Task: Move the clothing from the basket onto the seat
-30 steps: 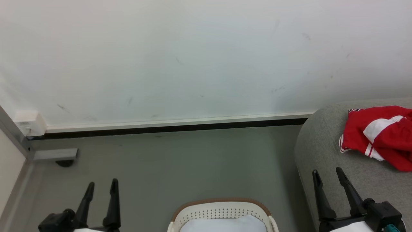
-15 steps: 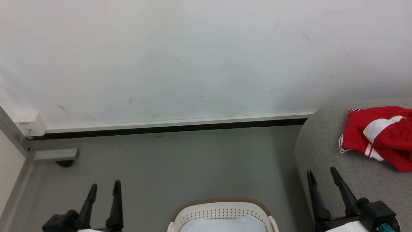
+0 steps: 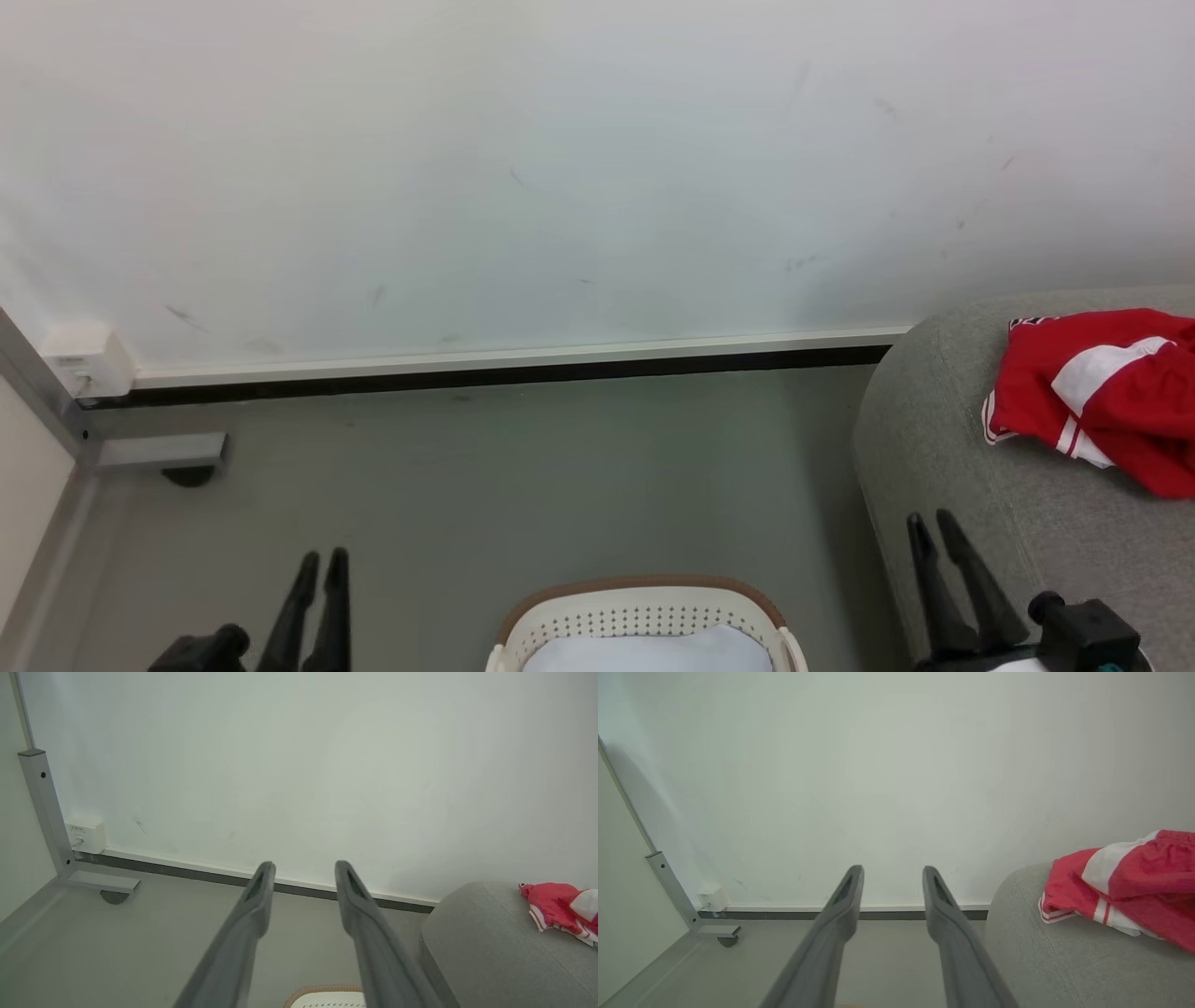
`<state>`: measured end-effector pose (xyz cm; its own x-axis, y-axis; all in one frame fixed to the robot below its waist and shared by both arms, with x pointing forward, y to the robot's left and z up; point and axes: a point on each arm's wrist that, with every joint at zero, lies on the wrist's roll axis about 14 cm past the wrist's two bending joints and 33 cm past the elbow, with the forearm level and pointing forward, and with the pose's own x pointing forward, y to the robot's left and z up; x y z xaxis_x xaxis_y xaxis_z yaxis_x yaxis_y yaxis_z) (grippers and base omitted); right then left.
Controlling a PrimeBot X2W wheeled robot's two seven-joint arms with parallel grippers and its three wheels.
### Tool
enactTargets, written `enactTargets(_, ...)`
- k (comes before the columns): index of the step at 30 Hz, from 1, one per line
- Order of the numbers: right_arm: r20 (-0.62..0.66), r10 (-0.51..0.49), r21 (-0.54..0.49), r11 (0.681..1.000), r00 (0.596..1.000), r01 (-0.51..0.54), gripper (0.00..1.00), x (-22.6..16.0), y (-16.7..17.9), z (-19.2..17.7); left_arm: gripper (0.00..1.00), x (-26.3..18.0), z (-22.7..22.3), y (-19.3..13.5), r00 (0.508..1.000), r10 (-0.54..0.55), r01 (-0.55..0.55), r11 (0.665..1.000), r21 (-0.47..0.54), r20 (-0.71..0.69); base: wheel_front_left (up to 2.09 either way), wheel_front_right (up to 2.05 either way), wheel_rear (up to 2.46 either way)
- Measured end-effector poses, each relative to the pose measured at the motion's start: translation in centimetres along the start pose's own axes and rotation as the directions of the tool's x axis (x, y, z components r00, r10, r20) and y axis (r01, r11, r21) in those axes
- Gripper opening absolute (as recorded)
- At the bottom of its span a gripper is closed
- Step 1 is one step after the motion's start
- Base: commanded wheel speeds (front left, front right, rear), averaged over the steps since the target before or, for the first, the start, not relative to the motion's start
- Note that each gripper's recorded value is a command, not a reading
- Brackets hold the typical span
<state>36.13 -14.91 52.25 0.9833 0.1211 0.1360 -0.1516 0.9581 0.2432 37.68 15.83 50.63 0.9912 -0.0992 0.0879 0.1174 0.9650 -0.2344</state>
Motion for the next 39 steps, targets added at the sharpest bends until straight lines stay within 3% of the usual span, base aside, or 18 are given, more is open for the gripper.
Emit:
enactTargets(15,-0.066,-0.076,0.210,0.974,0.995,0.089,0.00,-0.7,-1.7,-1.6,0.00,-0.7,-1.7,1.4,0.994,0.077,-0.091,0.974,-0.207,-0.075,0.00,0.00,0.00)
enactTargets(27,-0.078,-0.117,0.382,0.914,0.990,0.139,0.00,-0.5,-2.7,-1.6,0.00,-0.4,-1.2,2.2,0.989,0.119,-0.141,0.916,-0.376,-0.083,0.00,0.00,0.00)
enactTargets(39,-0.090,-0.142,0.515,0.841,0.986,0.168,0.00,-0.3,-3.7,-1.4,0.00,-0.2,-0.8,2.7,0.986,0.141,-0.168,0.836,-0.522,-0.091,0.00,0.00,0.00)
